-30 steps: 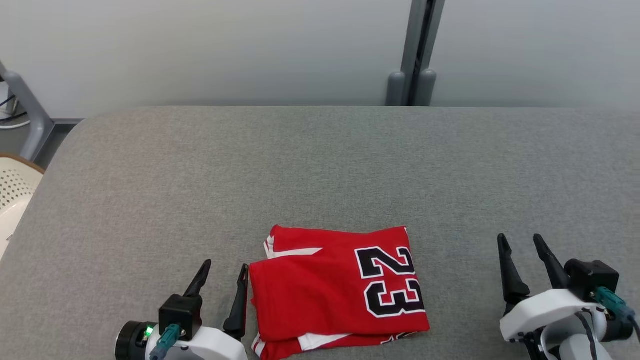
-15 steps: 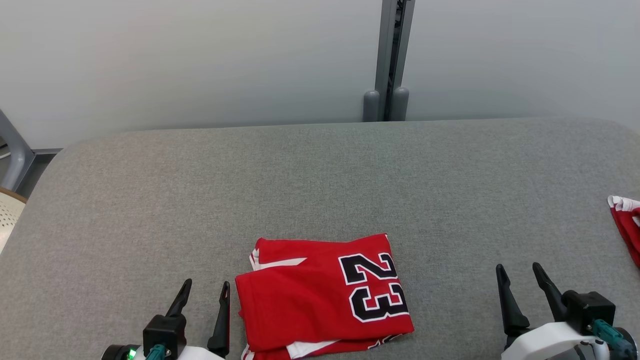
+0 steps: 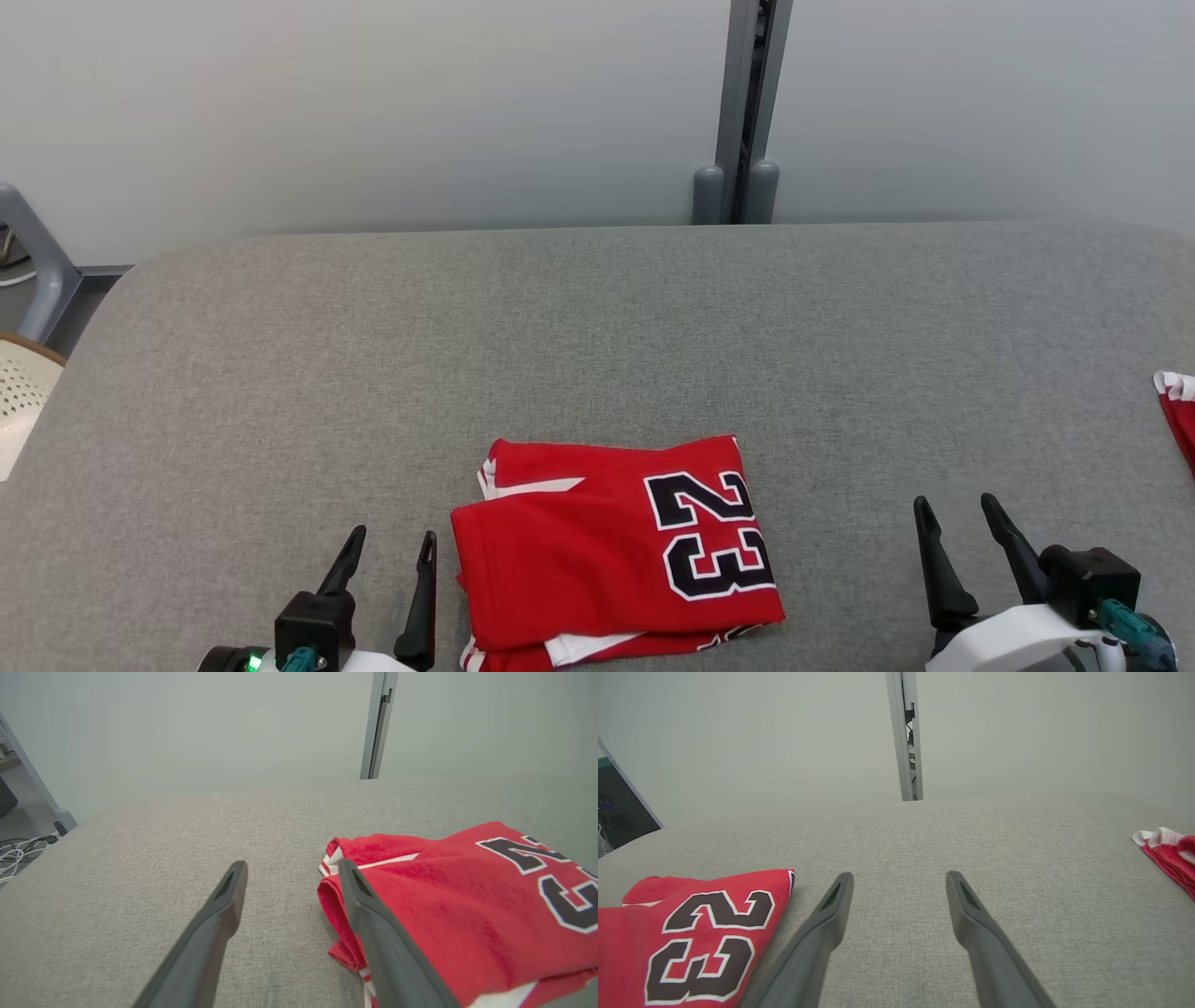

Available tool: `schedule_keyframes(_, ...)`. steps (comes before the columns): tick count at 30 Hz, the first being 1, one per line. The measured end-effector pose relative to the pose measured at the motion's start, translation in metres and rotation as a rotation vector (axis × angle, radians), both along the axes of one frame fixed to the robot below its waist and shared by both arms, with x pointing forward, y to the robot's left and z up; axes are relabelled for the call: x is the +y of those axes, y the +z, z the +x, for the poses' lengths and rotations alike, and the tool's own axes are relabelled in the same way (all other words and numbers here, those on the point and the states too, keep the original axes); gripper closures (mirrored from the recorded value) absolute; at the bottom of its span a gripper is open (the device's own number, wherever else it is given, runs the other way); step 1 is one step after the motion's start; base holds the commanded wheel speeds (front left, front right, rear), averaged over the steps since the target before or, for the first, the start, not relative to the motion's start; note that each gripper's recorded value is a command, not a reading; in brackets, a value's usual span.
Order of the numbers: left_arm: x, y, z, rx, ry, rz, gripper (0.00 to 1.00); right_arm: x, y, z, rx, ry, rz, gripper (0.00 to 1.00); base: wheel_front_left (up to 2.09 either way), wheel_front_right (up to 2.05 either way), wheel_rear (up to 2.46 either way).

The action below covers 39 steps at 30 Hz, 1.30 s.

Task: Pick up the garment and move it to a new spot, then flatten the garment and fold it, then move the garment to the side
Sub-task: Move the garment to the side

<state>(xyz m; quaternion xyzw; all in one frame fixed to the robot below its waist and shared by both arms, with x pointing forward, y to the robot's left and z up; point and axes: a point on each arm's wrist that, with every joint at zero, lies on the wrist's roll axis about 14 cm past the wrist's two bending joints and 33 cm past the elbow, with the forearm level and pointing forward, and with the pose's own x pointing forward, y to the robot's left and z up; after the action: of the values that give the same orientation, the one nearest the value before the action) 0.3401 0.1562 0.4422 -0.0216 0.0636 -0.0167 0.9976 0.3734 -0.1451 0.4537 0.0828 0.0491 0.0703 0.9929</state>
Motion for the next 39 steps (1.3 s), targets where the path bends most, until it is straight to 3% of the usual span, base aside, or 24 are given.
schedule_keyframes(14, 0.014, -0.011, -0.017, 0.039, 0.056, -0.008, 0.00, 0.077, -0.007, 0.018, 0.028, 0.220, 0.034, 0.00, 0.00, 0.00, 0.00)
schedule_keyframes(19, 0.035, -0.018, -0.032, 0.068, 0.137, -0.013, 0.00, 0.117, -0.034, 0.019, 0.119, 0.332, 0.048, 0.00, 0.00, 0.00, 0.00)
schedule_keyframes(27, 0.049, -0.023, -0.045, 0.088, 0.198, -0.017, 0.00, 0.137, -0.071, 0.012, 0.254, 0.392, 0.041, 0.00, 0.00, 0.00, 0.00)
schedule_keyframes(28, 0.049, -0.023, -0.044, 0.087, 0.194, -0.017, 0.00, 0.137, -0.072, 0.011, 0.260, 0.391, 0.042, 0.38, 0.00, 0.00, 0.00)
schedule_keyframes(30, 0.045, -0.022, -0.041, 0.085, 0.180, -0.018, 0.00, 0.136, -0.073, 0.011, 0.267, 0.388, 0.044, 1.00, 0.00, 0.00, 0.00)
schedule_keyframes(39, 0.016, -0.018, -0.015, 0.067, 0.067, -0.021, 0.00, 0.101, -0.071, 0.015, 0.266, 0.275, 0.060, 1.00, 0.00, 0.00, 0.00)
